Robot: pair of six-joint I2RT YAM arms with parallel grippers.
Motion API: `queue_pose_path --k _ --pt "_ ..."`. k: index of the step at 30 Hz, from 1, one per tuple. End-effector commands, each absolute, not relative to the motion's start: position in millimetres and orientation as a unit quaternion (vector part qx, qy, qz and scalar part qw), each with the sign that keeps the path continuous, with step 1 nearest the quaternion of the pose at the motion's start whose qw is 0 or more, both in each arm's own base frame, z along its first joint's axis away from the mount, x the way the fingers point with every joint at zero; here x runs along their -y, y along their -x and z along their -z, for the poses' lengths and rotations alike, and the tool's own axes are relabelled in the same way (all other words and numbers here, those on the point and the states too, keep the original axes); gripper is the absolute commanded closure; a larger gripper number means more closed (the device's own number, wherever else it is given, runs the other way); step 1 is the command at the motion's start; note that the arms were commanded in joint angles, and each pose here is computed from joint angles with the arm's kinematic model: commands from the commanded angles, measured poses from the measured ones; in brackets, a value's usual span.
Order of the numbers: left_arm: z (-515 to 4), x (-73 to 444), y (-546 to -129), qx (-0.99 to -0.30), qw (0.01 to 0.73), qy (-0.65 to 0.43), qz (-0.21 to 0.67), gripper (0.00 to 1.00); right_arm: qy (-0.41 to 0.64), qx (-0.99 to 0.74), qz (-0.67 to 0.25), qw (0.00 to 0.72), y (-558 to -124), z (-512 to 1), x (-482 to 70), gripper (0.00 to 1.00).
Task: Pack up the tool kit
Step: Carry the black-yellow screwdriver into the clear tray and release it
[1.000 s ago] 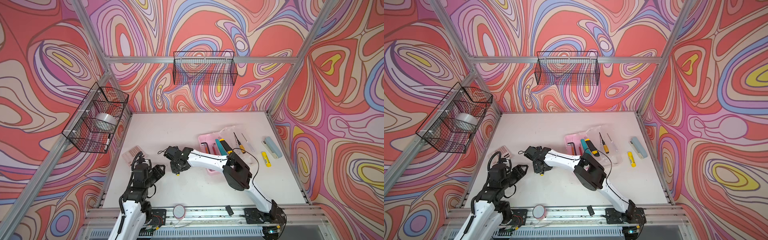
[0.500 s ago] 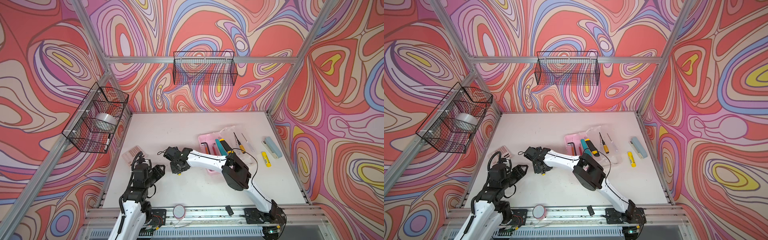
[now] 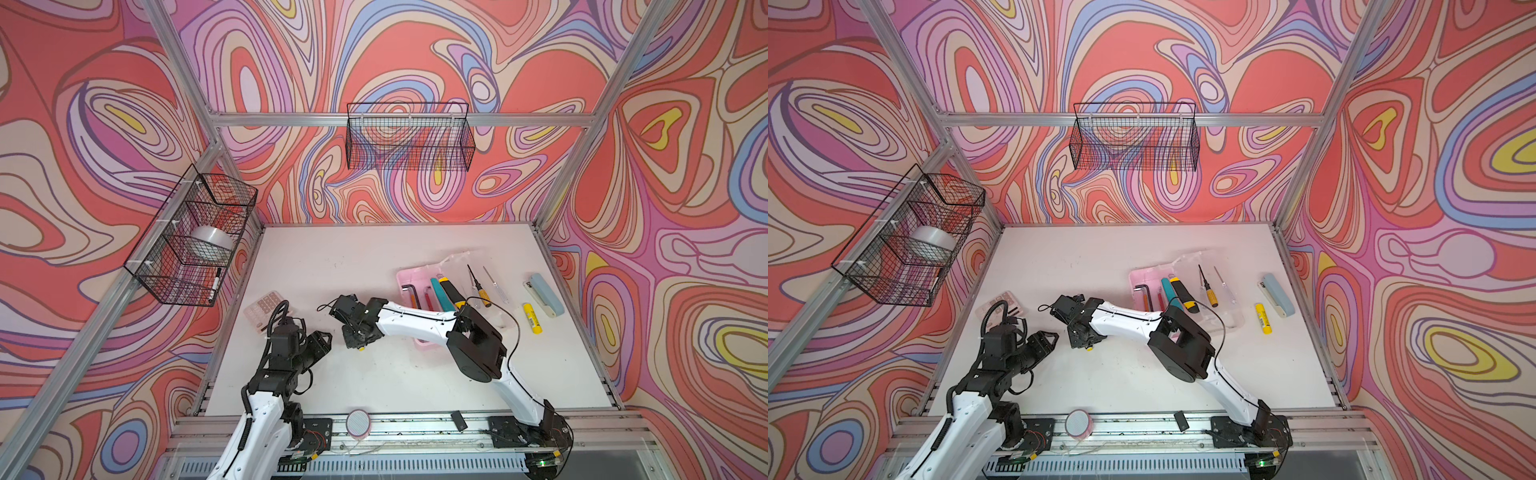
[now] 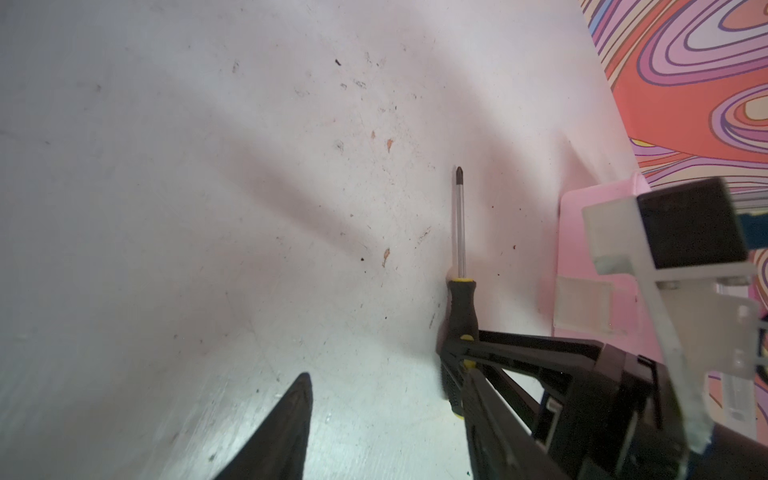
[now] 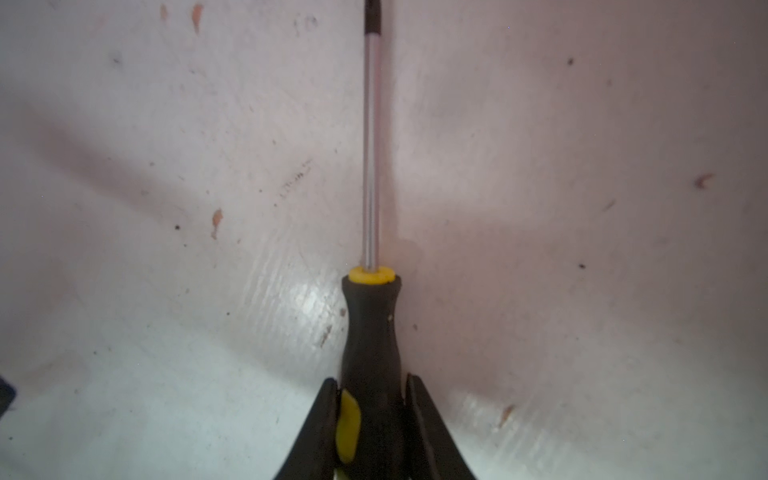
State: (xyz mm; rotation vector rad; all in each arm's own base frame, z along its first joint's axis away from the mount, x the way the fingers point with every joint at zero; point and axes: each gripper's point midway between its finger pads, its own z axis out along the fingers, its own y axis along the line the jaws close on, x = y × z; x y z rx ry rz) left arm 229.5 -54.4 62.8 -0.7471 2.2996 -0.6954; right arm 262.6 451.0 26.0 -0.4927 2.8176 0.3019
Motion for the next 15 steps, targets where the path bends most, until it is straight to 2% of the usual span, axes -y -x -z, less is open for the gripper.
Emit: queue_pose_path --k 1,8,15 --pt "-84 56 -243 -0.863 0.332 0.265 0.274 0.42 0.184 -0.968 -0.086 0.146 -259 -43 -434 1.00" --pt "-92 63 -250 -0.864 0.326 0.251 0.289 0.43 0.208 -0.956 -0.044 0.204 -261 -108 -389 1.00" --pt "-106 79 -262 -0.867 0.339 0.218 0.294 0.43 0.182 -0.942 0.054 0.277 -286 -182 -293 1.00"
